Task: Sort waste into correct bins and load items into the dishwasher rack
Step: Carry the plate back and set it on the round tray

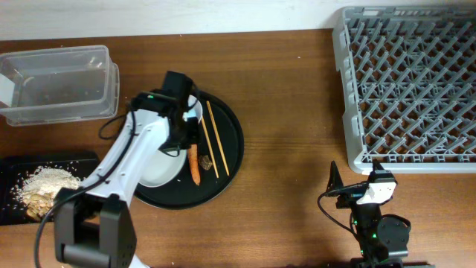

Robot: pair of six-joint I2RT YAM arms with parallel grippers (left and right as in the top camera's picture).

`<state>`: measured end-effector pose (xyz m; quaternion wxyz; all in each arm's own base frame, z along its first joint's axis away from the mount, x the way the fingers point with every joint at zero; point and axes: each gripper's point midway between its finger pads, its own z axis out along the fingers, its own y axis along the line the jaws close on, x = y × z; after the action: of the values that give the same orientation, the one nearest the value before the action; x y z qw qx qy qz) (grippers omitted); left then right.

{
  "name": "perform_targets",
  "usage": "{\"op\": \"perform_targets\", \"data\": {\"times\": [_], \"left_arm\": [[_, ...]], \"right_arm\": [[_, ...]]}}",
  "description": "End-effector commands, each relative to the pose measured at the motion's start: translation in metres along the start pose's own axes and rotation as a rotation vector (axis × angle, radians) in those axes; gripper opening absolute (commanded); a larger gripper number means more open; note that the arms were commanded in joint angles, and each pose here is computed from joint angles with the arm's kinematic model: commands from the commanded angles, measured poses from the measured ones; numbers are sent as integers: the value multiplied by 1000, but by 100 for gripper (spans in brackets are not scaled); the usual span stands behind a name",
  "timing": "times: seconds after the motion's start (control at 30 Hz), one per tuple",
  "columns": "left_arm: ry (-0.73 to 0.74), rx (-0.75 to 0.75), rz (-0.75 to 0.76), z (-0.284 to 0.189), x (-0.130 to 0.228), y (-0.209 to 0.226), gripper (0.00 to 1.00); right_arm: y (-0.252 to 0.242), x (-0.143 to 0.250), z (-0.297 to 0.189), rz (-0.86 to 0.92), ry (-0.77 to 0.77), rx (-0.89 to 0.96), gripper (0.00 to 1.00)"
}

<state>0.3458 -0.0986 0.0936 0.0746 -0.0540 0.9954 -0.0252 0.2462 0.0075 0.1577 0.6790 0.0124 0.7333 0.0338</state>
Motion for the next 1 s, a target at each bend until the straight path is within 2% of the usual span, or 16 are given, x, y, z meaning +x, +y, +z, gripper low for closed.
{"op": "perform_targets", "data": {"times": [0.0, 0.23, 0.27, 0.33, 0.63, 0.97], "left_arm": [[33, -35, 4, 14, 4, -3, 1], [37, -97, 0, 19, 4, 7, 1], [40, -100, 0, 19, 5, 8, 2], [46, -102, 1, 19, 6, 9, 10], [55, -106, 1, 18, 8, 10, 16], [36, -92, 0, -28, -8, 2, 16]], "right_arm": [[-3, 2, 0, -6, 4, 15, 98], [-3, 2, 0, -6, 4, 15, 98], [-3, 2, 0, -6, 4, 15, 98], [-3, 2, 0, -6, 4, 15, 98], [-3, 2, 0, -6, 4, 15, 98], [-3, 2, 0, -6, 4, 15, 98]]}}
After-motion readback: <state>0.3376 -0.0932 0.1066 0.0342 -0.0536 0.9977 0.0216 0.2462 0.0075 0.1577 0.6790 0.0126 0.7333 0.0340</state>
